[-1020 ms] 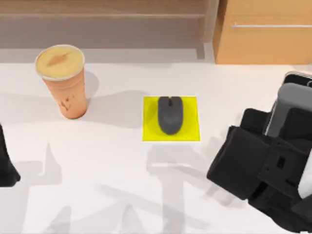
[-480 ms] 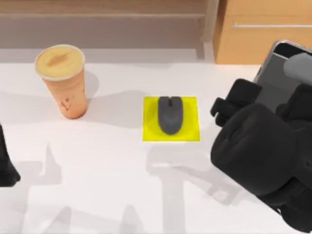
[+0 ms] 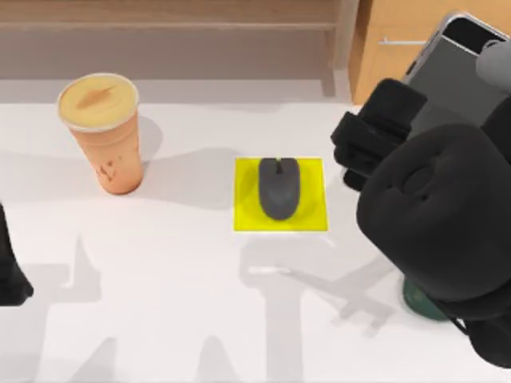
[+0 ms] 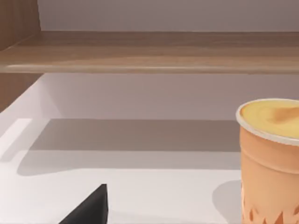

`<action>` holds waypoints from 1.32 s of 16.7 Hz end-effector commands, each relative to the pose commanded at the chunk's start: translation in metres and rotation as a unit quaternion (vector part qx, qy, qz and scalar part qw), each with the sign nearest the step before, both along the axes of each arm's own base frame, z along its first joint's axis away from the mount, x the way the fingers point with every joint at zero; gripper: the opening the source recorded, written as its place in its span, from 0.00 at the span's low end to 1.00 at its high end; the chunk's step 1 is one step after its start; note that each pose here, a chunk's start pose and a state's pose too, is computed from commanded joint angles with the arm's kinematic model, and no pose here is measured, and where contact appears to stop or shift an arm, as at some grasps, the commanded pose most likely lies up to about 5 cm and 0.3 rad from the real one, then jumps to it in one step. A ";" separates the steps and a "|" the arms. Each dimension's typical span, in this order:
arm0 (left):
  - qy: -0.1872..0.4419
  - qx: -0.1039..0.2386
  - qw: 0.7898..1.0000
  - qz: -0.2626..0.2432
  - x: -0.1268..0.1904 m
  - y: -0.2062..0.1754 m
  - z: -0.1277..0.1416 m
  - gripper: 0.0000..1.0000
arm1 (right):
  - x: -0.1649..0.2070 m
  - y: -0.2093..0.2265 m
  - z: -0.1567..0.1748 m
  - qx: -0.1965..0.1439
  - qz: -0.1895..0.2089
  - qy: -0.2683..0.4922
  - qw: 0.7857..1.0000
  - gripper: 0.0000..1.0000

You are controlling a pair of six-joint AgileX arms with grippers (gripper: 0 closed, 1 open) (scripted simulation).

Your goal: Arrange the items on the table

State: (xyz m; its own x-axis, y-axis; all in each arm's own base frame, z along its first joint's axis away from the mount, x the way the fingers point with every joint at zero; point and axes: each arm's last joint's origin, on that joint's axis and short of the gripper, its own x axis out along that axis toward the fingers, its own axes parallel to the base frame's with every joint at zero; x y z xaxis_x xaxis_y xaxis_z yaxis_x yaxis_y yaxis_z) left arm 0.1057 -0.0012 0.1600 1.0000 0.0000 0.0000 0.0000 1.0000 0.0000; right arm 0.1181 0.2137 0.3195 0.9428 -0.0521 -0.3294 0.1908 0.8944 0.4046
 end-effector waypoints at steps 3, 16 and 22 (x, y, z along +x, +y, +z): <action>0.000 0.000 1.000 0.000 0.000 0.000 0.000 1.00 | 0.016 -0.012 -0.024 -0.040 -0.022 0.014 0.999 0.00; 0.000 0.000 1.000 0.000 0.000 0.000 0.000 1.00 | 0.059 -0.043 -0.109 -0.195 -0.076 0.109 0.972 0.15; 0.000 0.000 1.000 0.000 0.000 0.000 0.000 1.00 | 0.059 -0.043 -0.109 -0.195 -0.076 0.109 0.972 0.60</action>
State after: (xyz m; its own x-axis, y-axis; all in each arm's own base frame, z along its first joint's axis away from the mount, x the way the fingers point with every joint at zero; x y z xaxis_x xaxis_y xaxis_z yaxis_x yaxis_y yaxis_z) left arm 0.1057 -0.0012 0.1600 1.0000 0.0000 0.0000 0.0000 1.0000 0.0000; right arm 0.1771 0.1702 0.2104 0.8249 -0.3462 -0.4468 0.3754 0.9265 -0.0247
